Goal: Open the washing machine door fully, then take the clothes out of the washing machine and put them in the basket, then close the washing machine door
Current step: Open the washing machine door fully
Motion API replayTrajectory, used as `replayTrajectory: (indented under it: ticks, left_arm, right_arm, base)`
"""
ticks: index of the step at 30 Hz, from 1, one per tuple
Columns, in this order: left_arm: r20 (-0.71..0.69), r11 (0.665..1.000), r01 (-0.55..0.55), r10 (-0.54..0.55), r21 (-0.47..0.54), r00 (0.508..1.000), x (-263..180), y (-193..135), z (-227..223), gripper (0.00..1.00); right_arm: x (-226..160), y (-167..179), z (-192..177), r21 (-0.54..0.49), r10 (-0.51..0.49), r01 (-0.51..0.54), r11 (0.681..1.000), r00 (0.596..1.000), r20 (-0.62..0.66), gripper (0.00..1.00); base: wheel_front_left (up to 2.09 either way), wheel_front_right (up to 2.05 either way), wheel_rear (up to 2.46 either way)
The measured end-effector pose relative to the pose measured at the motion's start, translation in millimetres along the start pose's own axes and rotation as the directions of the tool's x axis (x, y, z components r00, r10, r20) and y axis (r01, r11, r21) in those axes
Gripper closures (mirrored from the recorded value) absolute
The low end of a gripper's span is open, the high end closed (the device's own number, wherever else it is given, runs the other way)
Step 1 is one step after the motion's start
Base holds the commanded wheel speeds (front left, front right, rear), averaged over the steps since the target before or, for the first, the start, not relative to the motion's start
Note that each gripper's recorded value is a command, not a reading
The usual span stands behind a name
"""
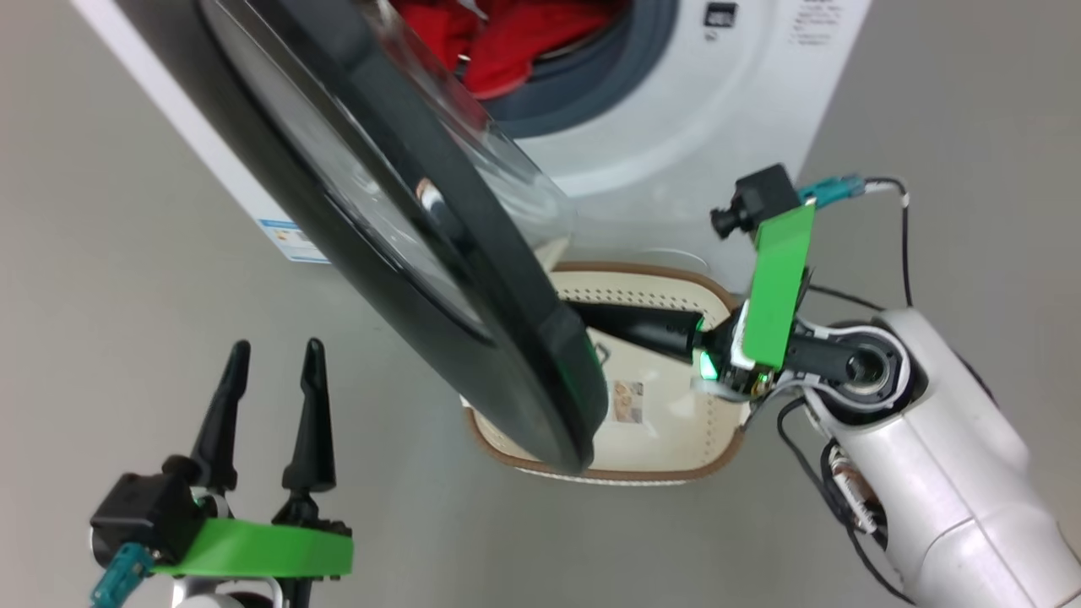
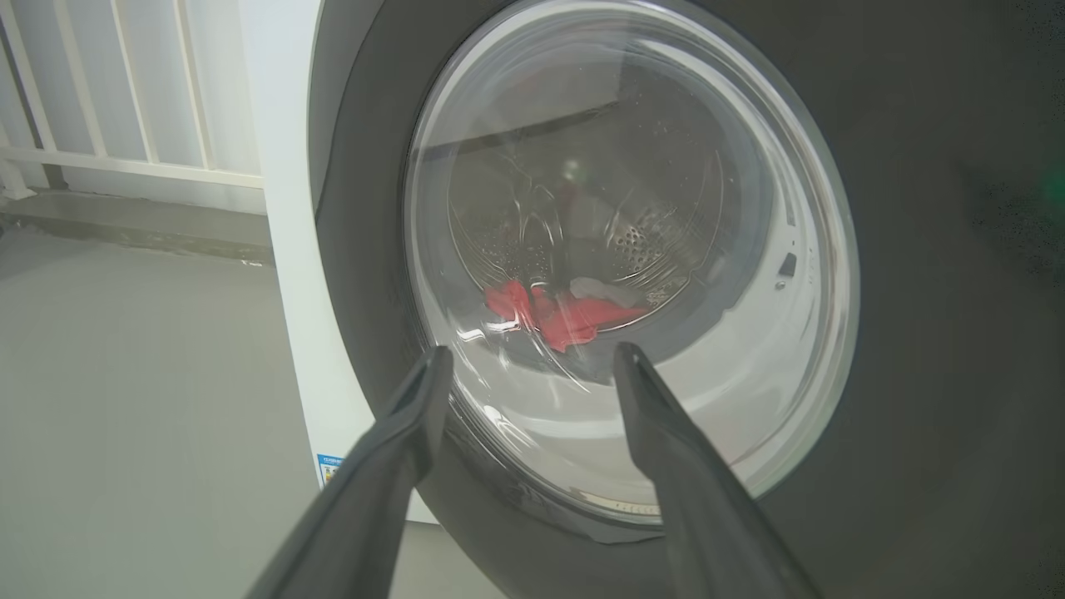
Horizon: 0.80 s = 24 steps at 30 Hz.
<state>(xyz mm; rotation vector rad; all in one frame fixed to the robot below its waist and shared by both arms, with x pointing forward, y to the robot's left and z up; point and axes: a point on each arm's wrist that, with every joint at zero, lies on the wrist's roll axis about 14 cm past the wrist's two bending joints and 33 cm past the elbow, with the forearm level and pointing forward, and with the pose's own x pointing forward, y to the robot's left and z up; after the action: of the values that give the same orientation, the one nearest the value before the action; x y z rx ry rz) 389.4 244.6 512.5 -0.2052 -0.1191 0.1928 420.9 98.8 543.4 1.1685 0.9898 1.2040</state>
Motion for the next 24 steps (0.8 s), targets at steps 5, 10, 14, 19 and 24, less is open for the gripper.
replayTrajectory:
  ticks: [5,10,14,19,24]
  left_arm:
    - [0.015,0.999,-0.041,0.041,-0.002,0.999,-15.5,13.0,9.1,0.0]
    - [0.032,0.996,-0.087,0.087,-0.004,0.996,-30.6,26.7,17.9,0.0]
    - [0.048,0.994,-0.112,0.113,-0.01,0.992,-40.2,34.8,25.2,0.0]
    - [0.055,0.988,-0.154,0.155,-0.015,0.986,-56.0,46.5,29.5,0.0]
    - [0.068,0.981,-0.195,0.196,-0.017,0.978,-69.4,59.1,35.4,0.0]
  right_arm:
    - [13.6,5.1,-19.8,-0.003,0.006,-0.006,1.0,0.998,-0.063,1.0]
    - [26.4,10.1,-35.9,-0.019,0.004,-0.006,1.0,0.993,-0.119,1.0]
    - [37.0,11.0,-51.4,-0.024,-0.002,-0.002,1.0,0.986,-0.169,1.0]
    - [51.7,13.6,-67.6,-0.039,-0.009,0.001,0.999,0.975,-0.221,1.0]
    - [66.1,17.7,-82.9,-0.055,-0.009,-0.006,0.998,0.964,-0.265,1.0]
  base:
    - [0.0,0.0,0.0]
    - [0.0,0.0,0.0]
    - [0.0,0.0,0.0]
    - [0.0,0.0,0.0]
    - [0.0,0.0,0.0]
